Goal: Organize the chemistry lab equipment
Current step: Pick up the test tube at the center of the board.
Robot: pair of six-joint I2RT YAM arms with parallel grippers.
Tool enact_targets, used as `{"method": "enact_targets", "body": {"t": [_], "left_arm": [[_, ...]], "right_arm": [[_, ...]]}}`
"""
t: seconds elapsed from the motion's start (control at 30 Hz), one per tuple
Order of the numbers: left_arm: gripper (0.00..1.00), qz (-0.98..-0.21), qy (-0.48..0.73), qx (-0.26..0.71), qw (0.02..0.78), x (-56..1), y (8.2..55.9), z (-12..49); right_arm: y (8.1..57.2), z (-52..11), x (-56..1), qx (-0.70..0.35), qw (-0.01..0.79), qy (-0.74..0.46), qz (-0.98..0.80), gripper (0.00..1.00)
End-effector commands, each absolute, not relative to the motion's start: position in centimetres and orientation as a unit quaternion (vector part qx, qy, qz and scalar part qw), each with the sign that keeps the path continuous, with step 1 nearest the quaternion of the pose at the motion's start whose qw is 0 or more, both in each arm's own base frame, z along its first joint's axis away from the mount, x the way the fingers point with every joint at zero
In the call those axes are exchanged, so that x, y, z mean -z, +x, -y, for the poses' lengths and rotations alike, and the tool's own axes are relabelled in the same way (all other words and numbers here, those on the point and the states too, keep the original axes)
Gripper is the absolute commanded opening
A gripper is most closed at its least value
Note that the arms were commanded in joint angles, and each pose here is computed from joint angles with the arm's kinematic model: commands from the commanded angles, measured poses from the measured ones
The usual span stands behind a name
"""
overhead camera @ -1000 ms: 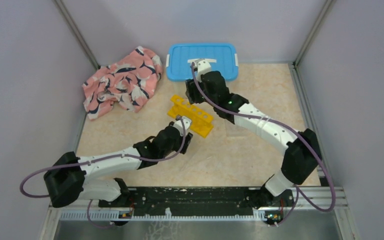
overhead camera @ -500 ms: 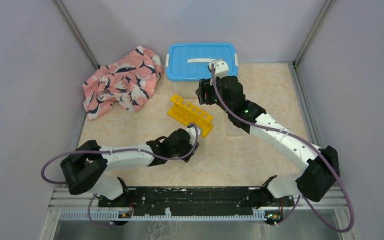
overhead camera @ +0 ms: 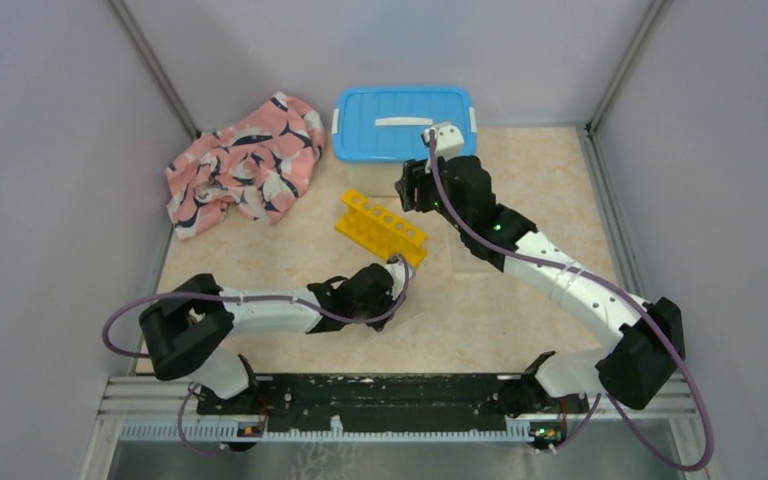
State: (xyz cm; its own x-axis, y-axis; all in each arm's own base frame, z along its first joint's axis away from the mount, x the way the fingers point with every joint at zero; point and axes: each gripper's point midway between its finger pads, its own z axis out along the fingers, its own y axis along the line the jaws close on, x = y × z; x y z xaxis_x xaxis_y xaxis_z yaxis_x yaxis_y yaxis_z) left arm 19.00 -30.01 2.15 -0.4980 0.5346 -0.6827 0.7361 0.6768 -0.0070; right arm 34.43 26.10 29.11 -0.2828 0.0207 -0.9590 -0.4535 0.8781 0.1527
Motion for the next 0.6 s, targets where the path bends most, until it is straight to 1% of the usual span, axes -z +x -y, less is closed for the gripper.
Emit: {"method": "enact_targets", "body": {"t": [0.0,0.03,0.1,0.13,0.2,0.27,0.37,0.57], "left_arm": [[0.47,-0.86,0.364,0.135,0.331,-1.8,19.2,30.5],[0.46,-0.864,0.363,0.126,0.325,-1.4,19.0,30.2],[0.37,-0.869,0.36,0.116,0.318,-0.8,19.0,29.9],[0.31,-0.871,0.361,0.112,0.314,-0.5,18.9,29.9],[0.14,-0.876,0.358,0.103,0.305,0.1,18.7,29.5],[0.07,-0.881,0.356,0.094,0.297,0.6,18.6,29.2],[0.0,-0.886,0.352,0.09,0.289,1.0,18.2,28.9],[0.0,-0.891,0.34,0.083,0.288,0.0,17.9,28.8]], "right_arm": [[34.3,-25.3,-32.6,-0.22,0.62,-0.119,-0.744,0.55],[34.3,-25.3,-32.6,-0.22,0.62,-0.118,-0.744,0.55],[34.2,-25.1,-32.7,-0.22,0.622,-0.116,-0.742,0.55],[34.1,-25.0,-32.9,-0.22,0.623,-0.114,-0.742,0.55],[34.1,-24.8,-32.9,-0.219,0.624,-0.112,-0.741,0.55],[34.0,-24.6,-32.9,-0.22,0.625,-0.11,-0.741,0.55],[33.8,-24.5,-32.6,-0.219,0.622,-0.109,-0.743,0.55],[33.5,-24.1,-32.8,-0.221,0.625,-0.105,-0.741,0.55]]}}
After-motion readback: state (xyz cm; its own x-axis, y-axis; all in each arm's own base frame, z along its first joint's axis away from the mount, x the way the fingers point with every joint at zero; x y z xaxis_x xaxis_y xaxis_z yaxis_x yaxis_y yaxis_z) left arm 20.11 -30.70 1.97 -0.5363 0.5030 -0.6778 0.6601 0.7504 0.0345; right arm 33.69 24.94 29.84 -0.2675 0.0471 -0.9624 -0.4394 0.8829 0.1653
